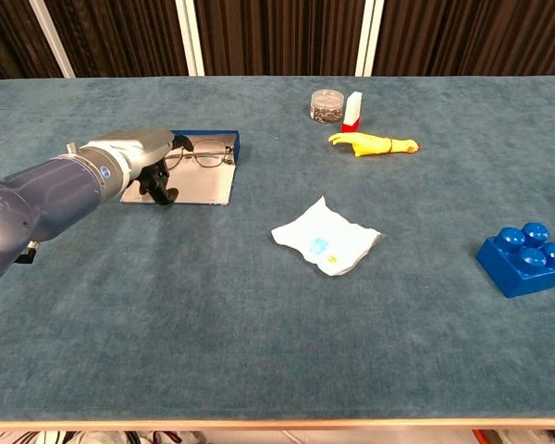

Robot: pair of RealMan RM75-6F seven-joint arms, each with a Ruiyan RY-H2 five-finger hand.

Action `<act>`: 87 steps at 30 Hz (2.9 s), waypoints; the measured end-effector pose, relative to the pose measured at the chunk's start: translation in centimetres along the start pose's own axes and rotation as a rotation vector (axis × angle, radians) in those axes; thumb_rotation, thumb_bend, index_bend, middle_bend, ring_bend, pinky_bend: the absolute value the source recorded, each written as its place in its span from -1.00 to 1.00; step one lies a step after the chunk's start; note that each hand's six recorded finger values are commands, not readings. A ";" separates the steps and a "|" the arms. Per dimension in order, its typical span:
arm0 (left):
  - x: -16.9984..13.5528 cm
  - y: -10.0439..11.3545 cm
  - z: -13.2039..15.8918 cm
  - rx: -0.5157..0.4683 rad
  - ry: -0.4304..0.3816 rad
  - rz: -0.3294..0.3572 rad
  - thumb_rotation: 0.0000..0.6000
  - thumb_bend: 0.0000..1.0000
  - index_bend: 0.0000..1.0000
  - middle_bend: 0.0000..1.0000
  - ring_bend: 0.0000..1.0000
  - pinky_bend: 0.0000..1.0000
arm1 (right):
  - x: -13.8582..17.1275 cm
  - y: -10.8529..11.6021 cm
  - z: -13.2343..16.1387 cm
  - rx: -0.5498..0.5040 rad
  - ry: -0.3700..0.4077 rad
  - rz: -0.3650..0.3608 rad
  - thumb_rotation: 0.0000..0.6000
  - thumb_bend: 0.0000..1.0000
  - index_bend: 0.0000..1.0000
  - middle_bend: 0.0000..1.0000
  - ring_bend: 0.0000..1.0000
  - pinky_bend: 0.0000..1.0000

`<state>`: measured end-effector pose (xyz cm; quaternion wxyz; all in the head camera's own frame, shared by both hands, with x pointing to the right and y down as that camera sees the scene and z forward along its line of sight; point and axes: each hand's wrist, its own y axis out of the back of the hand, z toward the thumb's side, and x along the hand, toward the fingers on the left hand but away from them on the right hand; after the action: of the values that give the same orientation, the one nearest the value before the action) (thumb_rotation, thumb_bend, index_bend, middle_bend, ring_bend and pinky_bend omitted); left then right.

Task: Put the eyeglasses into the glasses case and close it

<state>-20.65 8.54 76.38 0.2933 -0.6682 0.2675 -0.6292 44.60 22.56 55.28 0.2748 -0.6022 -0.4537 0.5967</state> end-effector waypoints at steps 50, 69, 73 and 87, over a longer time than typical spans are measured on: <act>2.0 -0.1 1.6 0.041 0.030 0.033 1.00 -0.09 -0.90 0.53 0.32 0.57 | 0.0 0.0 -0.1 -0.008 -0.012 0.003 1.00 -0.76 -0.98 -1.00 -0.84 -0.63; -0.7 0.0 1.5 0.087 0.005 0.048 1.00 -0.15 -0.67 0.31 0.10 0.49 | 0.0 0.0 -0.1 -0.015 -0.010 0.001 1.00 -0.76 -0.98 -1.00 -0.84 -0.63; -1.9 0.2 1.4 0.077 -0.018 0.050 1.00 -0.42 -0.63 -0.23 -0.46 -0.13 | 0.0 0.0 -0.1 -0.018 -0.010 0.001 1.00 -0.76 -0.99 -1.00 -0.84 -0.63; -3.9 0.4 -0.7 0.068 -0.137 0.005 1.00 -0.61 -0.73 -0.69 -0.92 -0.78 | 0.0 0.0 -0.1 -0.033 -0.014 0.005 1.00 -0.76 -0.99 -1.00 -0.84 -0.63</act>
<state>-21.56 11.10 73.46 0.3348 -0.6988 0.2270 -0.5899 44.73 22.56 55.26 0.2604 -0.6036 -0.4638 0.5940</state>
